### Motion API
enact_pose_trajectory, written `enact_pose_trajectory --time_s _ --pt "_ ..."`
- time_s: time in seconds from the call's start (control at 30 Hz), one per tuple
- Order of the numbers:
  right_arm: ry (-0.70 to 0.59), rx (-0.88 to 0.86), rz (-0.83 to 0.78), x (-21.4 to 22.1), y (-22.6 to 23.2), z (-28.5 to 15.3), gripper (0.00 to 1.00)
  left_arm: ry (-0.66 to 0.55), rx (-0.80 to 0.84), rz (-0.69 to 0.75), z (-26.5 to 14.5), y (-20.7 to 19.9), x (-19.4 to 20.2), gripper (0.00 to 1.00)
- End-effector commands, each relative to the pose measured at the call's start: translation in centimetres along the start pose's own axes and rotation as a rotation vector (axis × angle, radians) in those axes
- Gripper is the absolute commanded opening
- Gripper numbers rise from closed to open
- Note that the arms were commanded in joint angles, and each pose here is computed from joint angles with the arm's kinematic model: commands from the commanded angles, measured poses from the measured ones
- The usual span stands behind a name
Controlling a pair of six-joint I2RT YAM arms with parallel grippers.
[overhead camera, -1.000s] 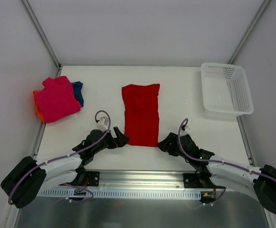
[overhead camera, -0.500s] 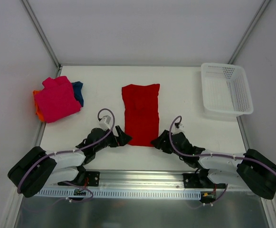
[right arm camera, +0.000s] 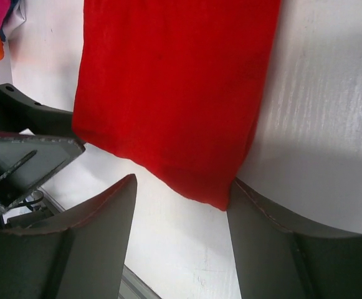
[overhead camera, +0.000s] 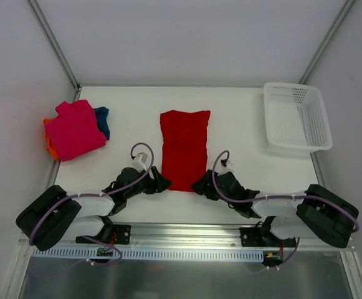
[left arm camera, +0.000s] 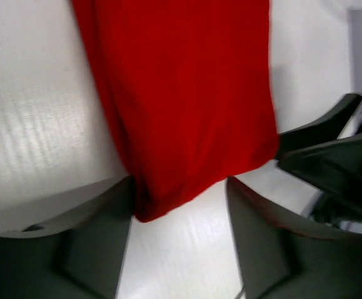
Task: Fold and stack the t-shirts
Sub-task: Fold the tshirt
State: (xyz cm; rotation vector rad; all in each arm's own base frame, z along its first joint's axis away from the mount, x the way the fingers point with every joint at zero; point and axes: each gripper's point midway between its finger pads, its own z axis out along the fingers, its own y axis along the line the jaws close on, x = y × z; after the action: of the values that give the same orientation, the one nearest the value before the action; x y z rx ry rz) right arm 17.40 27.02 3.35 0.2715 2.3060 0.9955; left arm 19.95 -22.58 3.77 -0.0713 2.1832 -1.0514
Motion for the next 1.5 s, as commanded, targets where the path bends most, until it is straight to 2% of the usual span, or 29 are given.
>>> enact_pose_trajectory --time_s 0.0,0.03,0.13,0.17,0.27,0.3,0.4,0.5,0.63,0.9,1.07,1.17,1.2,1.3,1.47 --pt "0.039 0.072 -0.017 1.2 -1.7 0.0 0.62 0.108 -0.105 -0.023 -0.4 2.8 2.6 0.56" --pt "0.033 0.072 -0.019 1.1 -1.6 0.0 0.62 0.116 -0.111 -0.023 -0.3 3.0 2.8 0.44" --pt "0.022 0.085 -0.033 1.0 -1.6 -0.2 0.60 0.125 -0.116 -0.022 -0.3 3.2 3.0 0.29" --pt "0.024 0.100 -0.040 1.0 -2.0 -0.4 0.59 0.130 -0.119 -0.020 -0.3 3.2 3.1 0.15" --pt "0.013 0.122 -0.062 0.7 -2.2 -0.8 0.39 0.139 -0.134 -0.018 -0.3 3.4 3.2 0.00" --pt "0.008 0.125 -0.069 0.5 -2.1 -0.8 0.30 0.138 -0.137 -0.016 -0.2 3.4 3.1 0.00" --pt "-0.007 0.140 -0.088 0.3 -2.4 -1.2 0.16 0.135 -0.140 -0.008 -0.2 3.4 2.9 0.00" --pt "-0.011 0.144 -0.101 0.2 -2.5 -1.4 0.07 0.132 -0.140 -0.004 -0.2 3.2 2.7 0.00" --pt "-0.019 0.162 -0.127 0.2 -2.9 -1.7 0.00 0.156 -0.140 0.001 -0.2 3.1 3.0 0.00" --pt "0.018 0.193 -0.191 1.5 -3.1 -2.8 0.00 0.179 -0.127 -0.037 -1.8 2.6 4.3 0.00" --pt "0.022 0.200 -0.209 2.4 -2.9 -3.6 0.00 0.199 -0.178 -0.027 -3.5 2.7 5.6 0.00" --pt "0.013 0.222 -0.249 2.2 -2.7 -4.1 0.00 0.178 -0.181 -0.016 -4.4 1.9 4.9 0.00" --pt "0.003 0.229 -0.274 1.7 -2.0 -4.3 0.00 0.135 -0.154 0.001 -4.4 0.6 3.4 0.00" --pt "-0.026 0.236 -0.315 0.4 -0.3 -4.4 0.00 0.114 -0.149 0.039 -4.6 -0.9 1.6 0.00" --pt "-0.068 0.266 -0.422 -1.5 2.3 -3.7 0.00 0.129 -0.177 0.082 -3.6 -2.0 0.2 0.00"
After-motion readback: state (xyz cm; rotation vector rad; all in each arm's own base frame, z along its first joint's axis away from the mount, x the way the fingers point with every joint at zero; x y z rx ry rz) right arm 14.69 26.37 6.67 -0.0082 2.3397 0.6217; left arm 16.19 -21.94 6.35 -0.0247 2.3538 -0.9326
